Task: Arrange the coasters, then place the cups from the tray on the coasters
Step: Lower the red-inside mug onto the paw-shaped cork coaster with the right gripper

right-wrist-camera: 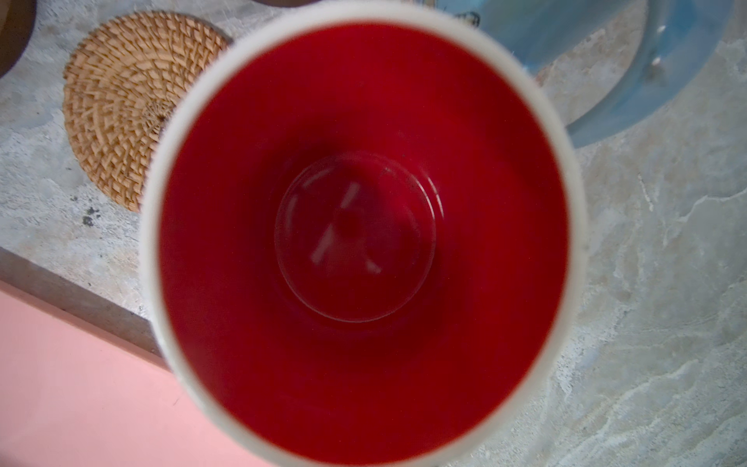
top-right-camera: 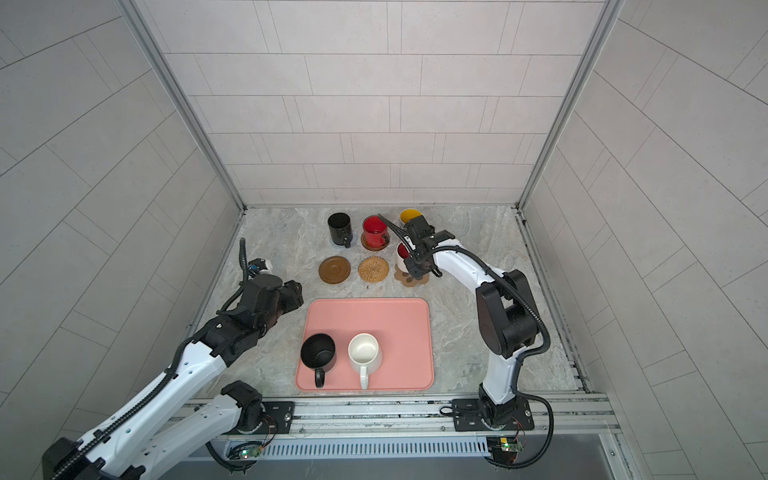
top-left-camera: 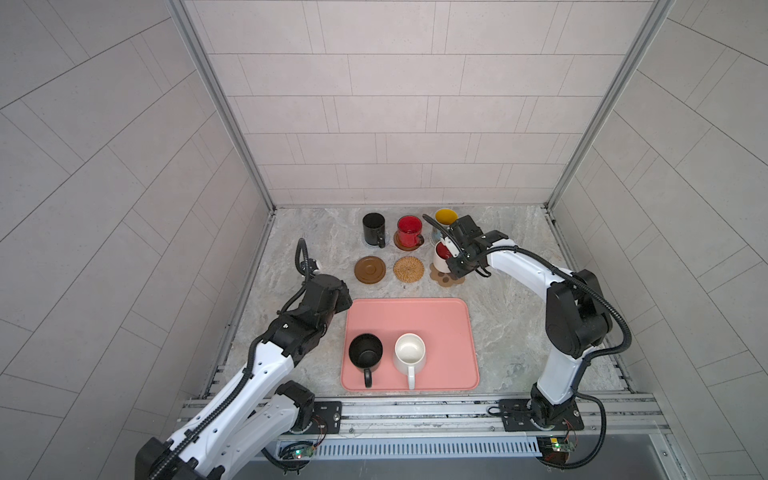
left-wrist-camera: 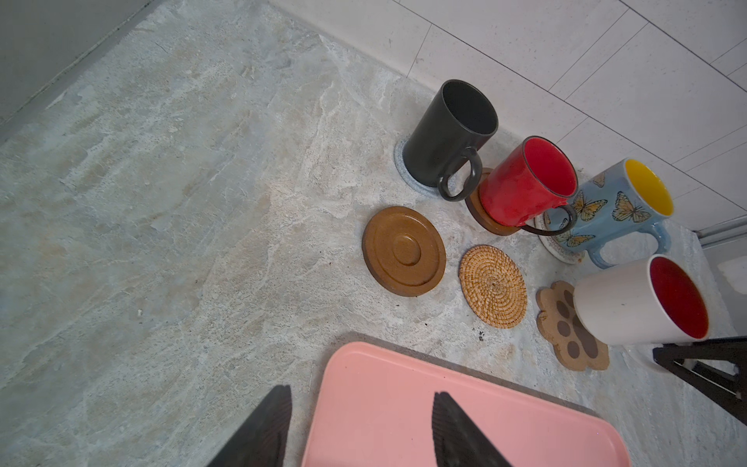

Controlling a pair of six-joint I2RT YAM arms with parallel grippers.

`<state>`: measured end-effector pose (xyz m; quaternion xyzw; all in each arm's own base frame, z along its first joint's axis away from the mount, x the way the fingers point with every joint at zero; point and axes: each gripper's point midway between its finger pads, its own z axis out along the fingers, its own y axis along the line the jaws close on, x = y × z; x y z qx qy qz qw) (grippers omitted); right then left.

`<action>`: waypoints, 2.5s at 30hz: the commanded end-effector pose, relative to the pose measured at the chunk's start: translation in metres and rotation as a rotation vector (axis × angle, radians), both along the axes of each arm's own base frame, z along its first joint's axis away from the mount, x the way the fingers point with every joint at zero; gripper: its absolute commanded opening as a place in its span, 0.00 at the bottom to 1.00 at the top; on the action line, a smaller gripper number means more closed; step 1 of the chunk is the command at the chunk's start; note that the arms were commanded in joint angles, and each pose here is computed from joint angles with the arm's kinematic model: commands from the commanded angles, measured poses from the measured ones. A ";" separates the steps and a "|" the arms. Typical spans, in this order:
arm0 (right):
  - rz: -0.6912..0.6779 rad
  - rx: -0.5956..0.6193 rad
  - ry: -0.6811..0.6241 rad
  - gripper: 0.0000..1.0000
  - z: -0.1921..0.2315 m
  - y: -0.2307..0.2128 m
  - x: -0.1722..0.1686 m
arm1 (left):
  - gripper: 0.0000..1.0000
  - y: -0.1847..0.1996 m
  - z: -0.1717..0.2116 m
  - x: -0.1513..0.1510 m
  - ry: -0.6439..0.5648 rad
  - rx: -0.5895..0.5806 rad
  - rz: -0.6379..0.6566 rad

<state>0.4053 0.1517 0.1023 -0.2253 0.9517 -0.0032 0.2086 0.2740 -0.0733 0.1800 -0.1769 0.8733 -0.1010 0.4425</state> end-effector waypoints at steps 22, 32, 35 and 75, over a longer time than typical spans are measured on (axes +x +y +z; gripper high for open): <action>0.012 0.012 -0.047 0.09 0.008 0.002 0.018 | 0.62 0.009 0.001 -0.002 -0.012 -0.014 0.056; 0.015 0.010 -0.032 0.09 0.003 0.001 0.016 | 0.62 0.011 0.002 -0.004 -0.015 -0.015 0.064; 0.017 0.008 -0.026 0.09 0.001 0.001 0.016 | 0.62 0.012 0.002 -0.005 -0.017 -0.015 0.065; 0.040 -0.025 0.034 0.10 -0.027 -0.008 0.003 | 0.62 0.017 0.007 -0.013 -0.027 -0.026 0.074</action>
